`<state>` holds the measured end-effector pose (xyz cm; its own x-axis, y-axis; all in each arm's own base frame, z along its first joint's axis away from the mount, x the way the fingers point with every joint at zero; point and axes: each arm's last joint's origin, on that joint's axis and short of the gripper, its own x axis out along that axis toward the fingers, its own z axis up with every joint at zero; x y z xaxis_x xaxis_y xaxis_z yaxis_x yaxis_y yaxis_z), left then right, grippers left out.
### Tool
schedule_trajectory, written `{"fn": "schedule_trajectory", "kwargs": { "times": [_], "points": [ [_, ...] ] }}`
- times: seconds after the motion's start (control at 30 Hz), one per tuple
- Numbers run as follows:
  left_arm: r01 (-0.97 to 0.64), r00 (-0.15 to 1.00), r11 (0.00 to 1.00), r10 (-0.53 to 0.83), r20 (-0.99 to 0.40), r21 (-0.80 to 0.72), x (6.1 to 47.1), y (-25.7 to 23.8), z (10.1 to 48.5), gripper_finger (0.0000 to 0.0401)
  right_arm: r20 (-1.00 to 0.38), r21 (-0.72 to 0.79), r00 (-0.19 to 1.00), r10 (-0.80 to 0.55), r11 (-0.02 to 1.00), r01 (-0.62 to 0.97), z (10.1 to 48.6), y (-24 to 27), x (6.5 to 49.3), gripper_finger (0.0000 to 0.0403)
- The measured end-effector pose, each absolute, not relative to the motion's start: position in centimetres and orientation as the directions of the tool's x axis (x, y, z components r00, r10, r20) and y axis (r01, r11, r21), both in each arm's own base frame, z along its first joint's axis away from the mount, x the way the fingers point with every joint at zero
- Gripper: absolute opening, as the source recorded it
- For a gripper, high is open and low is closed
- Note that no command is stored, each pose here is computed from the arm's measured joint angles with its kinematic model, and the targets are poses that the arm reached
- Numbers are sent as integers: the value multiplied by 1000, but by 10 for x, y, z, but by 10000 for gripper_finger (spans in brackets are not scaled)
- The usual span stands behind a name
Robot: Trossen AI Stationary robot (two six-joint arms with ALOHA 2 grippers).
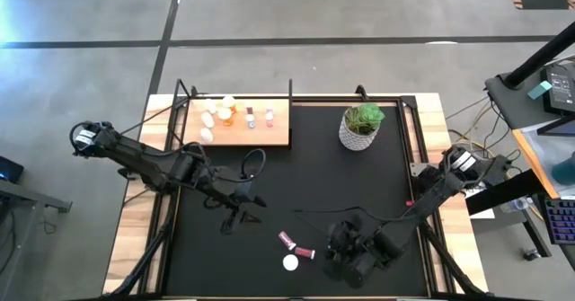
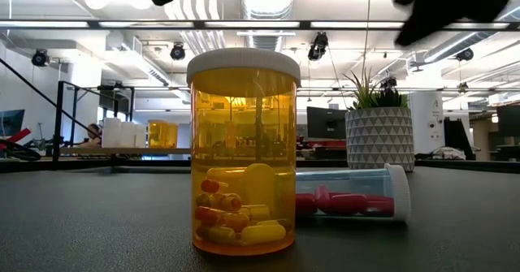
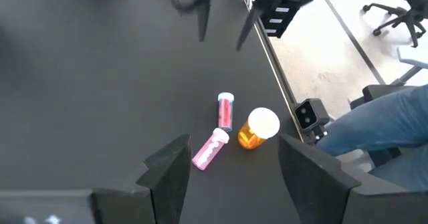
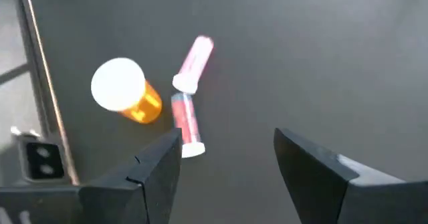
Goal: Pick and place medicine bottles onto shelf by color
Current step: Put the blue pill bottle on the shelf aligned with the other blue pill bottles
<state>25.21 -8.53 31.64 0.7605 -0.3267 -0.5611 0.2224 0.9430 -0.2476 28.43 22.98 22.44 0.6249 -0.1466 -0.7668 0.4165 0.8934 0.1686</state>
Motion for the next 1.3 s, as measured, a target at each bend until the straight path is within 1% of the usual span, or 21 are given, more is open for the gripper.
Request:
{"fn": "schedule_trajectory", "kwargs": {
  "times": [0.13,0.2,0.27,0.37,0.47,0.63,1.0,1.13,1.3],
  "points": [
    [222,759,943,-327,-562,-249,252,-85,316,206,-718,176,692,-69,944,278,197,240,279,226],
    [222,759,943,-327,-562,-249,252,-85,316,206,-699,172,714,-53,955,240,186,241,278,226],
    [222,759,943,-327,-562,-249,252,-86,316,206,-690,156,720,-78,955,254,174,238,276,226],
    [222,759,943,-327,-563,-249,252,-86,316,206,-658,186,747,-95,940,284,163,234,274,226],
    [222,759,943,-327,-563,-249,252,-86,316,206,-613,230,788,-67,938,258,154,234,276,226],
    [222,758,943,-327,-564,-248,252,-86,316,206,-567,238,823,-37,949,206,134,238,281,226],
    [211,732,947,-318,-602,-244,250,-85,301,206,-607,164,791,-83,960,226,92,254,302,226],
    [209,729,947,-317,-607,-243,250,-85,298,206,-601,177,795,-80,957,230,91,257,309,226],
    [209,730,947,-317,-605,-244,250,-85,298,206,-617,172,783,-79,957,232,95,254,307,222]
  ]
}}
